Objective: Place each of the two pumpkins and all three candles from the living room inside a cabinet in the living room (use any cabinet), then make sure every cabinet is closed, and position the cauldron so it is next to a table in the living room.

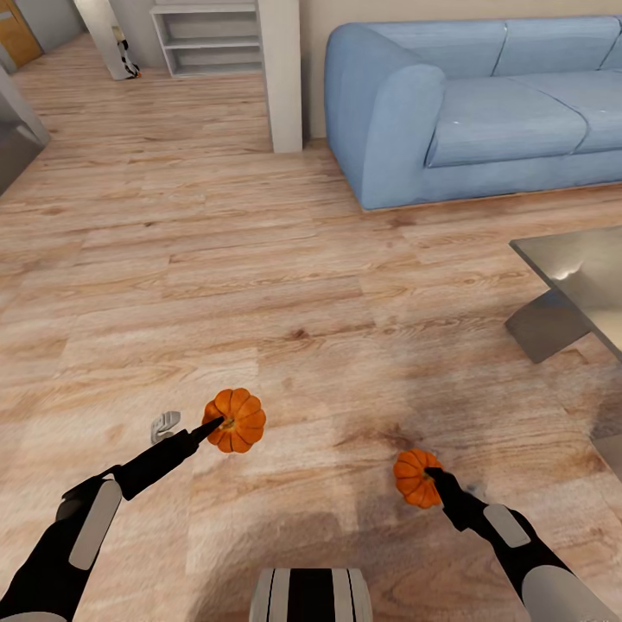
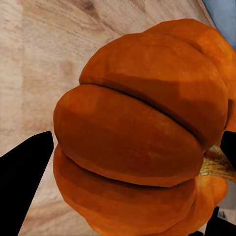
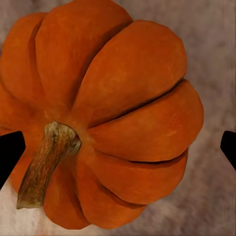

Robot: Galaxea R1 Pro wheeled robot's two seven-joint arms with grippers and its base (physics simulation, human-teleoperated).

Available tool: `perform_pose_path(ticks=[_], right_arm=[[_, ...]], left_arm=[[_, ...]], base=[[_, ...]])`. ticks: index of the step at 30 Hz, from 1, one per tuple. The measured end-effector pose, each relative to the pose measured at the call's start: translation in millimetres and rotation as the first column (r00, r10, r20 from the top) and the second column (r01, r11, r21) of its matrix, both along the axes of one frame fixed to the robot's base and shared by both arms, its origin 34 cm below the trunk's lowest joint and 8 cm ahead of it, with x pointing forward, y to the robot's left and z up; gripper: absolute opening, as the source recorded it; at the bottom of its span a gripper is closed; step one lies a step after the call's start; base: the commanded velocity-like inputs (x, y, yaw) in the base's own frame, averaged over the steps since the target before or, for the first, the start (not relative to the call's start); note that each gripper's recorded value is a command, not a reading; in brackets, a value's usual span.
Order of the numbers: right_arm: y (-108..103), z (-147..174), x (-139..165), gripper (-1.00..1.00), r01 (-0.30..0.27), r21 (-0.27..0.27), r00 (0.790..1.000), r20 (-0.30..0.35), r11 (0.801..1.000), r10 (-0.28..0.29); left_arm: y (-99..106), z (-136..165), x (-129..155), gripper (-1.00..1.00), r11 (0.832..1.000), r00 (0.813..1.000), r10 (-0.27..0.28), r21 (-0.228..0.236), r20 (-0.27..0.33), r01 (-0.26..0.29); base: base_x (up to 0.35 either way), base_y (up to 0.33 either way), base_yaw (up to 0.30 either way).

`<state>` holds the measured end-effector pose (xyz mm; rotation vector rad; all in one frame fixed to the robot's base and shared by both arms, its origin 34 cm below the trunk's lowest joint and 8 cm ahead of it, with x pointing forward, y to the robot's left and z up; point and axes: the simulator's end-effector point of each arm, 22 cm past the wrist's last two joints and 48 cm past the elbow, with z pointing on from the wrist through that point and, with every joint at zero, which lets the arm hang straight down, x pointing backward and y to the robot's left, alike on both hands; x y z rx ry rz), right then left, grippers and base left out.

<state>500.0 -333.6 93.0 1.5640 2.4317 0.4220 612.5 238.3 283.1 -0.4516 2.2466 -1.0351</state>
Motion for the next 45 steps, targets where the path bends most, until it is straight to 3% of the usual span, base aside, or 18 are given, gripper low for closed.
perform_pose_path(ticks=[45], right_arm=[[-5,-6,1,1.00,-0.011,0.001,1.000,0.011,1.000,0.011]], left_arm=[[-1,-13,-5,-1.00,1.000,1.000,0.002,0.001,-0.022,-0.002]], base=[[0.004,0.000,0.000]])
